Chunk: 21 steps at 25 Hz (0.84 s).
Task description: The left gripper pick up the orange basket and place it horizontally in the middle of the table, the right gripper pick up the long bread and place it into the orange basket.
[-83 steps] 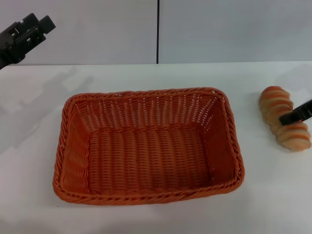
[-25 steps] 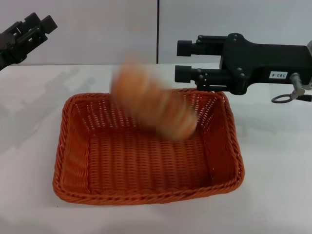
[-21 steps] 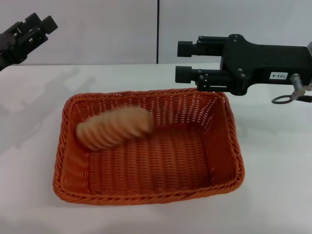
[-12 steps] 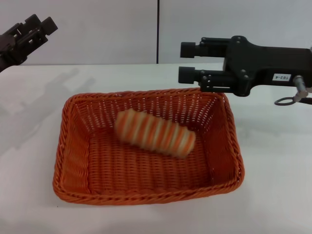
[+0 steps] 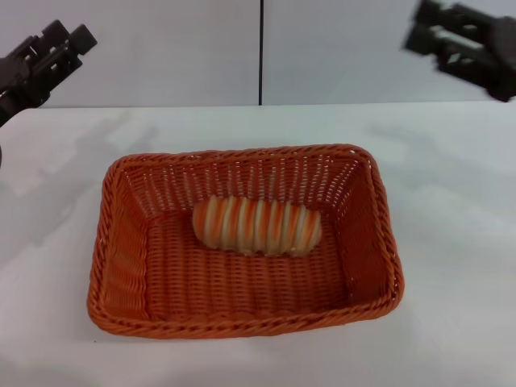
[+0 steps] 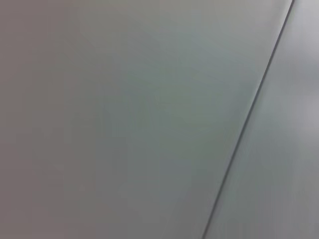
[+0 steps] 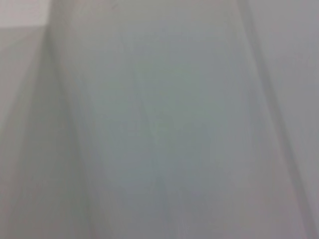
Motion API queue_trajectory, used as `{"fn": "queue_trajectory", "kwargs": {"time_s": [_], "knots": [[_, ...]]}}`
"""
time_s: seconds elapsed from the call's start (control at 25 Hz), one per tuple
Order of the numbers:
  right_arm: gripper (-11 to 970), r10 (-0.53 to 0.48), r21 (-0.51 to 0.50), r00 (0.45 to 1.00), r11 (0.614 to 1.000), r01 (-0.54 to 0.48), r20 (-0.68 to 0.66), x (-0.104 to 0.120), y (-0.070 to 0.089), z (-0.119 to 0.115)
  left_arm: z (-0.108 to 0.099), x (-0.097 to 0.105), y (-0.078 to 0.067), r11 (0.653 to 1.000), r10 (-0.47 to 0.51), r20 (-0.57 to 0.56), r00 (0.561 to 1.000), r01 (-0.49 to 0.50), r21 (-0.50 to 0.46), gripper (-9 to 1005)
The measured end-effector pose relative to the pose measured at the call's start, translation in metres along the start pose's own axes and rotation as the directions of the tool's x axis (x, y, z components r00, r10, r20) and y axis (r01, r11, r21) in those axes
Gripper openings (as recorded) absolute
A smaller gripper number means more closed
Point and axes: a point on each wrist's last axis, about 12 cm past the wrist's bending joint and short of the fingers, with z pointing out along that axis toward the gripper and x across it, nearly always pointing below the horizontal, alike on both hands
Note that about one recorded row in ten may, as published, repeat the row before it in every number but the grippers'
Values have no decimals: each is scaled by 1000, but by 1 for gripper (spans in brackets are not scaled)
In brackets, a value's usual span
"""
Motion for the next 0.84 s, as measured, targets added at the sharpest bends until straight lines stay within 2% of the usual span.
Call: {"fn": "queue_trajectory", "kwargs": {"time_s": [0.08, 0.12, 0.16, 0.2, 0.32, 0.36, 0.4, 0.48, 0.56, 0.6, 0.76, 0.84], "knots": [[640, -15, 95, 998, 995, 9, 57, 6, -3, -24, 1, 3, -1, 1000, 24, 45, 999, -23, -14, 695], [640, -15, 95, 998, 995, 9, 57, 6, -3, -24, 1, 3, -1, 1000, 24, 45, 999, -23, -14, 695], [640, -50, 166, 994, 986, 34, 94, 11, -4, -40, 1, 3, -1, 1000, 24, 45, 999, -23, -14, 695], [640, -50, 166, 994, 986, 34, 94, 11, -4, -40, 0, 4, -1, 998, 46, 87, 995, -43, -35, 695], [640, -114, 260, 983, 963, 74, 146, 18, -4, -58, -4, 6, 0, 993, 85, 171, 982, -68, -99, 695], [640, -154, 329, 970, 941, 85, 190, 22, -5, -69, -7, 7, 1, 988, 104, 205, 973, -77, -132, 695], [640, -154, 329, 970, 941, 85, 190, 22, -5, -69, -8, 7, 1, 986, 111, 219, 969, -80, -146, 695], [640, -210, 404, 951, 909, 104, 227, 26, -6, -79, -12, 8, 3, 976, 141, 265, 954, -89, -199, 695], [640, -288, 499, 923, 857, 129, 255, 30, -6, -90, -13, 6, 5, 965, 176, 296, 939, -105, -241, 695], [640, -288, 499, 923, 857, 129, 255, 30, -6, -90, -13, 6, 5, 965, 176, 296, 939, -105, -241, 695], [640, -339, 590, 897, 799, 115, 283, 32, -11, -98, -12, 1, 9, 948, 228, 318, 920, -134, -289, 695], [640, -341, 605, 895, 789, 107, 286, 32, -12, -99, -11, -1, 10, 940, 248, 326, 912, -146, -308, 695]]}}
